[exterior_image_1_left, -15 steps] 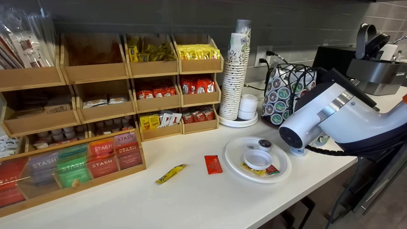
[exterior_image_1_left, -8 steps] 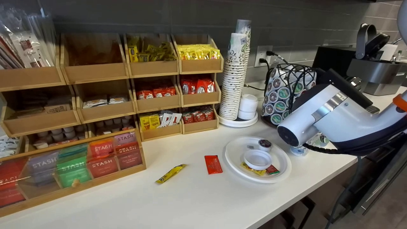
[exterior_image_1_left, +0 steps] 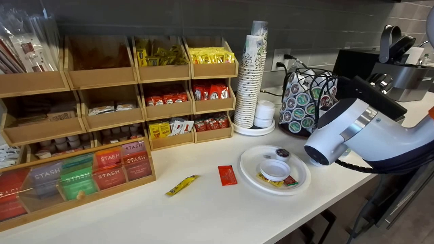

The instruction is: Take the k-cup out of the metal cup and transfer it to the coffee cup

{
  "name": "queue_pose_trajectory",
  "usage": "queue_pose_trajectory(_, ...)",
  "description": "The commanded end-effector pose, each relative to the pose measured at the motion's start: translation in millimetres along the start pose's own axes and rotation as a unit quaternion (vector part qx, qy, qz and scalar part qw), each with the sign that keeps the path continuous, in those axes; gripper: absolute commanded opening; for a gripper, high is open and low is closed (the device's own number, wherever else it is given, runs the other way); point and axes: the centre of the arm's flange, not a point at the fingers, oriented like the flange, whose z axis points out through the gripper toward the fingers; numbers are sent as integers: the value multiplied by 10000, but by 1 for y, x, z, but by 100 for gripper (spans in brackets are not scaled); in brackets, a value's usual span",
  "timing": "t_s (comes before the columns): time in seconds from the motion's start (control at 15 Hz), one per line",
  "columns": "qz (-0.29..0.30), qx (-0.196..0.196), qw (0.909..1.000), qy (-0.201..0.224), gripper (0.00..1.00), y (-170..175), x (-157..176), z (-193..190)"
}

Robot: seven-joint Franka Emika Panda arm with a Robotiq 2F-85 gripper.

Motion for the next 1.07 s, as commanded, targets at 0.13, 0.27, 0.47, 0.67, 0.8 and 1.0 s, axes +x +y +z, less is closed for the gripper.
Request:
queue_pose_trajectory(0.13, -48, -634, 9972, -402, 4, -26, -15, 2)
queue_pose_trajectory(0.27, -75, -768, 9959, -467, 4, -33, -19, 1)
queue_pose_trajectory(0.47, -42, -958, 9941, -508, 4, -43, -27, -1)
queue_pose_trajectory(0.67, 22, -1094, 9926, -522, 4, -50, -32, -5)
queue_pose_trajectory(0.8, -21, -945, 9947, -399, 4, -45, -32, -5)
queue_pose_trajectory(1.0, -538, -310, 9972, 425, 4, -9, -20, 19)
